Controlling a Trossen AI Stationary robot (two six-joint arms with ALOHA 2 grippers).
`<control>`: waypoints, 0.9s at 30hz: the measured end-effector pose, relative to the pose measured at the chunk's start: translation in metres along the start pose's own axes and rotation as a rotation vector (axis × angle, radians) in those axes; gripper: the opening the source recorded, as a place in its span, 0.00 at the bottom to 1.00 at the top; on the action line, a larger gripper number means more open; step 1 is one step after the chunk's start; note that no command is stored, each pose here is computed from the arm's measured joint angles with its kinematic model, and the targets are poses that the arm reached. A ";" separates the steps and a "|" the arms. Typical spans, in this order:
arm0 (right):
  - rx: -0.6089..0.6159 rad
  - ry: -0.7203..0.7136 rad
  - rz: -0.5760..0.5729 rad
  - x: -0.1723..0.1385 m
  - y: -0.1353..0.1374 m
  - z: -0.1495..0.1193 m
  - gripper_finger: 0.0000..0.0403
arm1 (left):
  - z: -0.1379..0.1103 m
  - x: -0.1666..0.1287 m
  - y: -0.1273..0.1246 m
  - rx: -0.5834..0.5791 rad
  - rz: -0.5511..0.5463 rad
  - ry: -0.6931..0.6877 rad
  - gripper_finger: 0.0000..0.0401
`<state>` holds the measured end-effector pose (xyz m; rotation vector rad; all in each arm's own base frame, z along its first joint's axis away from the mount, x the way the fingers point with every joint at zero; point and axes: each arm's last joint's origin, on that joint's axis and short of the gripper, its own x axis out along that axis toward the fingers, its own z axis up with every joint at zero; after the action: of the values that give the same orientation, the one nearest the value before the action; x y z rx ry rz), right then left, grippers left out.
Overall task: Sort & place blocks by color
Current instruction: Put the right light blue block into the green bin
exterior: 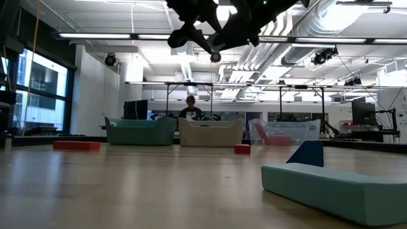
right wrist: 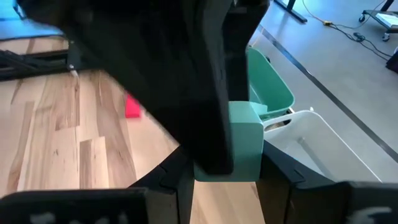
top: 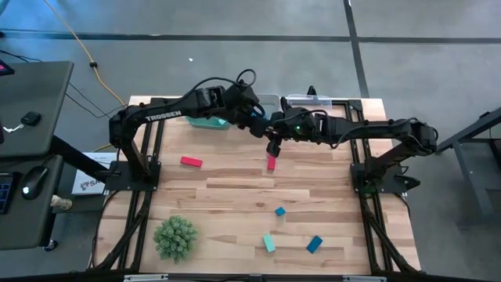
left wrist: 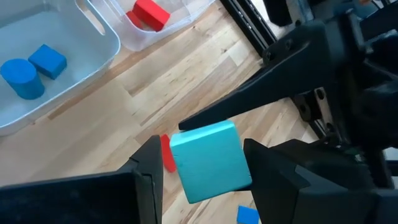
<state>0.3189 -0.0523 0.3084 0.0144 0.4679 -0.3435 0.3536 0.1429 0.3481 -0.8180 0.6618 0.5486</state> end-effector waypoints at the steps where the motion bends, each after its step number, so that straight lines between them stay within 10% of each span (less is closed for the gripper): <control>1: 0.000 -0.001 -0.001 0.000 0.000 0.000 0.27 | 0.000 0.000 0.000 0.000 0.001 0.002 0.36; 27: -0.006 0.011 -0.030 -0.001 0.001 -0.001 0.27 | -0.001 0.001 -0.007 0.113 0.009 -0.055 0.09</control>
<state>0.3184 -0.0509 0.3077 0.0038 0.4799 -0.3713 0.3586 0.1389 0.3502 -0.6922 0.6402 0.5356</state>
